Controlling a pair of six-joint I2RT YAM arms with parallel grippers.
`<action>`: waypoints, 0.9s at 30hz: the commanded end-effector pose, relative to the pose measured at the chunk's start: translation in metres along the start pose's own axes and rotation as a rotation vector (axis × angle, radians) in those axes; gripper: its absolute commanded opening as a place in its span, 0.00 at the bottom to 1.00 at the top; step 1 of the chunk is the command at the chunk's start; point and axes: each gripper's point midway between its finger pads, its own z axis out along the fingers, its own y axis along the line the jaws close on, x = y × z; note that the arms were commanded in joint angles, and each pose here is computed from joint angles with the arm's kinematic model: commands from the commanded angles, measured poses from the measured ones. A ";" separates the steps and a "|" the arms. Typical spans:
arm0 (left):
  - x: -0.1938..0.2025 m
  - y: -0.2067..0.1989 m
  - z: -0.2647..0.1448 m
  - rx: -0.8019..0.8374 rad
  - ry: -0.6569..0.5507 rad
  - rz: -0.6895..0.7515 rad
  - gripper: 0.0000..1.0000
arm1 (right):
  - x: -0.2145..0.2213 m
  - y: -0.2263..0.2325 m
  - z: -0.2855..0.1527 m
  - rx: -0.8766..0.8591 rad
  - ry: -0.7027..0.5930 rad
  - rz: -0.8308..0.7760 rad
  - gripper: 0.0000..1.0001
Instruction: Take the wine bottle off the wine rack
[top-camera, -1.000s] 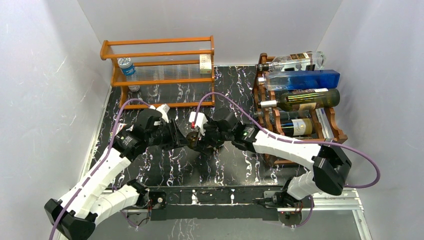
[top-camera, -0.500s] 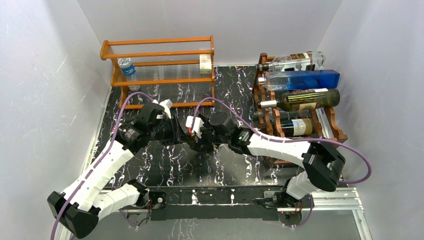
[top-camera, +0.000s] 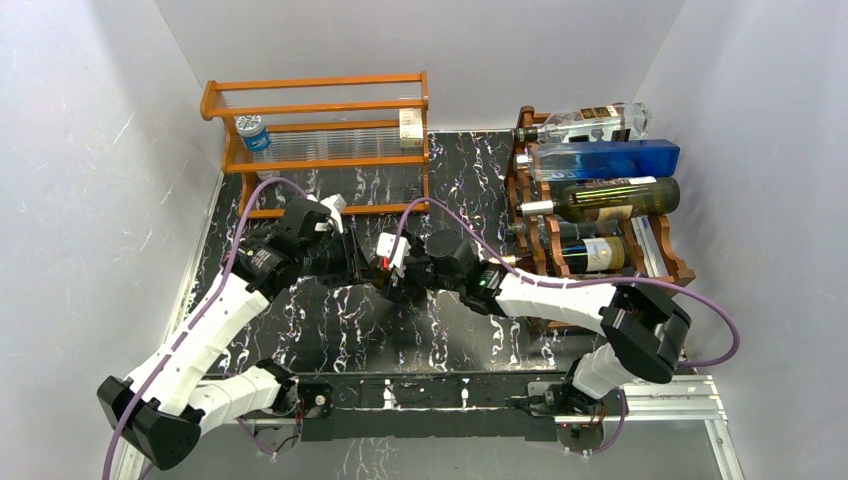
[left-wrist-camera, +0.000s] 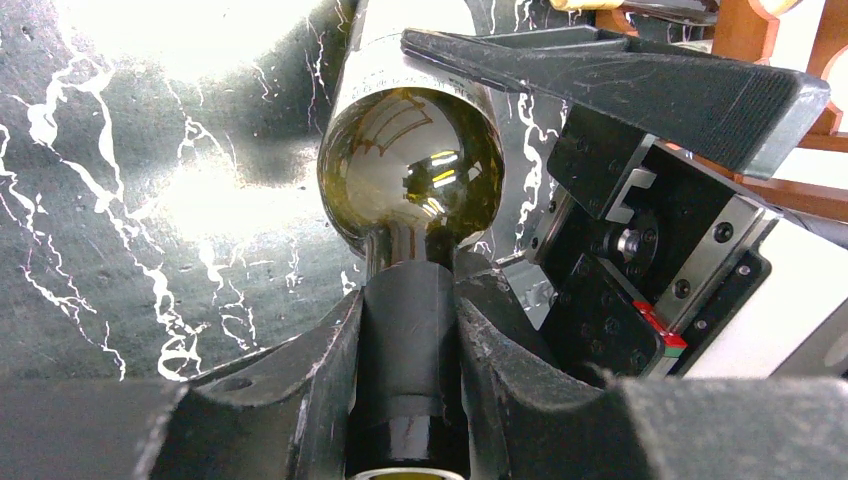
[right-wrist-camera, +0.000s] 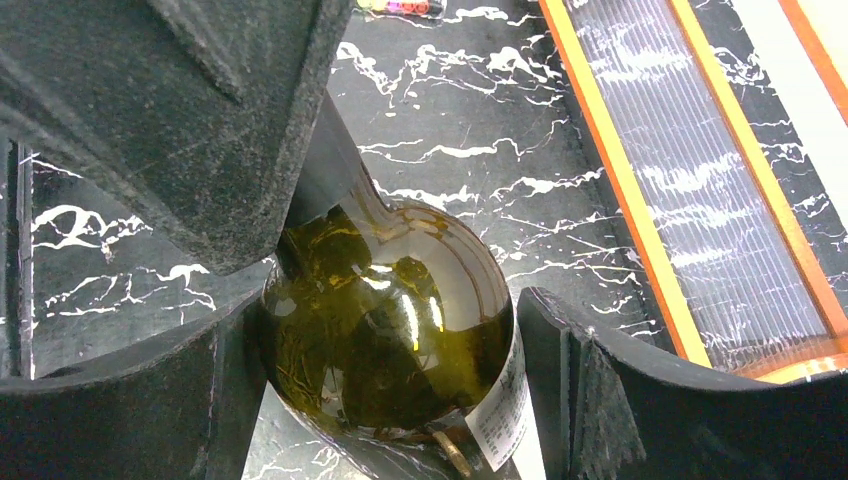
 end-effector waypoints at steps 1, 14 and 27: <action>-0.001 -0.026 -0.019 0.096 0.015 0.013 0.11 | -0.009 -0.008 -0.004 0.059 -0.077 0.001 0.48; -0.025 -0.036 -0.048 0.132 -0.151 0.109 0.80 | -0.016 -0.015 -0.007 0.135 -0.174 0.124 0.31; -0.067 -0.023 -0.036 0.181 -0.529 0.209 0.80 | -0.028 -0.035 -0.011 0.268 -0.255 0.331 0.29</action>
